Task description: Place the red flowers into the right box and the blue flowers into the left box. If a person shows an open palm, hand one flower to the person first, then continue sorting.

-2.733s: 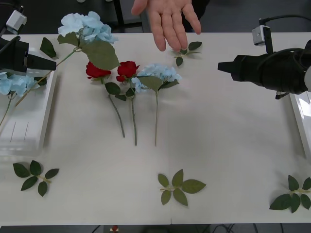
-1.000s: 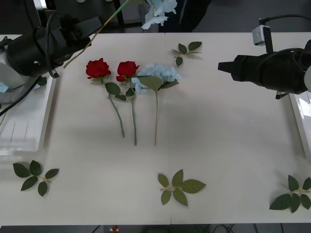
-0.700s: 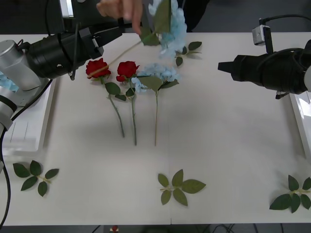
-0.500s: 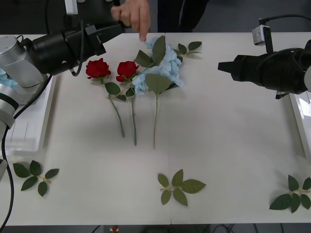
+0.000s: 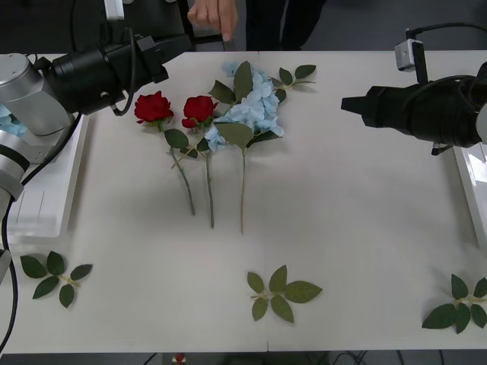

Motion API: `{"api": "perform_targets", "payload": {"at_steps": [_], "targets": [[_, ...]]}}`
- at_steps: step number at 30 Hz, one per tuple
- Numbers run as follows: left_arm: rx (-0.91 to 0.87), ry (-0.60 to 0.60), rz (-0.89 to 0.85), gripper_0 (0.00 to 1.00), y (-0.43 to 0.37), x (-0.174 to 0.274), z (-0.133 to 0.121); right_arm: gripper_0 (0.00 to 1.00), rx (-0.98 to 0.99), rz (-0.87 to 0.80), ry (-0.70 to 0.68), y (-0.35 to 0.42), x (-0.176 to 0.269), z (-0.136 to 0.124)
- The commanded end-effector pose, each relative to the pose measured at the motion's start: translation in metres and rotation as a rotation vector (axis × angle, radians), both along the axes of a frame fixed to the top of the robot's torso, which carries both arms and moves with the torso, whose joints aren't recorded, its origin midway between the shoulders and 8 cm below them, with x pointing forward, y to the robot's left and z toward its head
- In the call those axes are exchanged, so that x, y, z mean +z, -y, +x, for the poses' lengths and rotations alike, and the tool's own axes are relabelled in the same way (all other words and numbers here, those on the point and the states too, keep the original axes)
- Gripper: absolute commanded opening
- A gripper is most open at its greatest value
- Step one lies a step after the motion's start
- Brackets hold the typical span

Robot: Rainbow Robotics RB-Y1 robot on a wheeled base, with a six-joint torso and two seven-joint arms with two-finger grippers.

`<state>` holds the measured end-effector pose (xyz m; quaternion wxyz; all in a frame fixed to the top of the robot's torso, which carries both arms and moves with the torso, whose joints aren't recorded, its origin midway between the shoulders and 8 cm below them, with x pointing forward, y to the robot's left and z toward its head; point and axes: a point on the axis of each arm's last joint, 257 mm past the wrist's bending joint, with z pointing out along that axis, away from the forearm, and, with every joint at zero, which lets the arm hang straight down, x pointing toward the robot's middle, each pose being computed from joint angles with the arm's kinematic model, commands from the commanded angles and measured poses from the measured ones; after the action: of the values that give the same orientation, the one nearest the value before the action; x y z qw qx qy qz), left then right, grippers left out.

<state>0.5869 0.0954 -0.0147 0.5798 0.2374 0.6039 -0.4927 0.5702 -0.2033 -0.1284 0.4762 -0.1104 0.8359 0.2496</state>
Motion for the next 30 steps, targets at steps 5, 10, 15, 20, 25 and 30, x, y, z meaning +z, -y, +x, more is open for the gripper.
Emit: {"api": "perform_targets", "payload": {"at_steps": [5,10,15,20,25,30], "targets": [[-0.044,-0.011,0.042,0.00,0.008,-0.002,-0.010,0.72,0.018,-0.006,0.063,-0.007,0.027,0.002],[-0.039,-0.110,0.161,0.00,-0.015,-0.040,-0.013,0.72,0.018,-0.004,0.063,-0.007,0.028,0.002],[0.022,-0.325,0.314,0.00,-0.068,-0.085,-0.014,0.72,0.018,-0.004,0.063,-0.007,0.028,0.002],[0.080,-0.496,0.468,0.26,-0.115,-0.104,-0.025,0.72,0.019,-0.004,0.062,-0.007,0.027,0.002],[0.143,-0.644,0.586,0.50,-0.149,-0.115,-0.038,0.72,0.018,-0.004,0.063,-0.007,0.028,0.002],[0.229,-0.811,0.672,0.54,-0.173,-0.137,-0.046,0.72,0.020,-0.004,0.064,-0.008,0.028,0.002]]}}
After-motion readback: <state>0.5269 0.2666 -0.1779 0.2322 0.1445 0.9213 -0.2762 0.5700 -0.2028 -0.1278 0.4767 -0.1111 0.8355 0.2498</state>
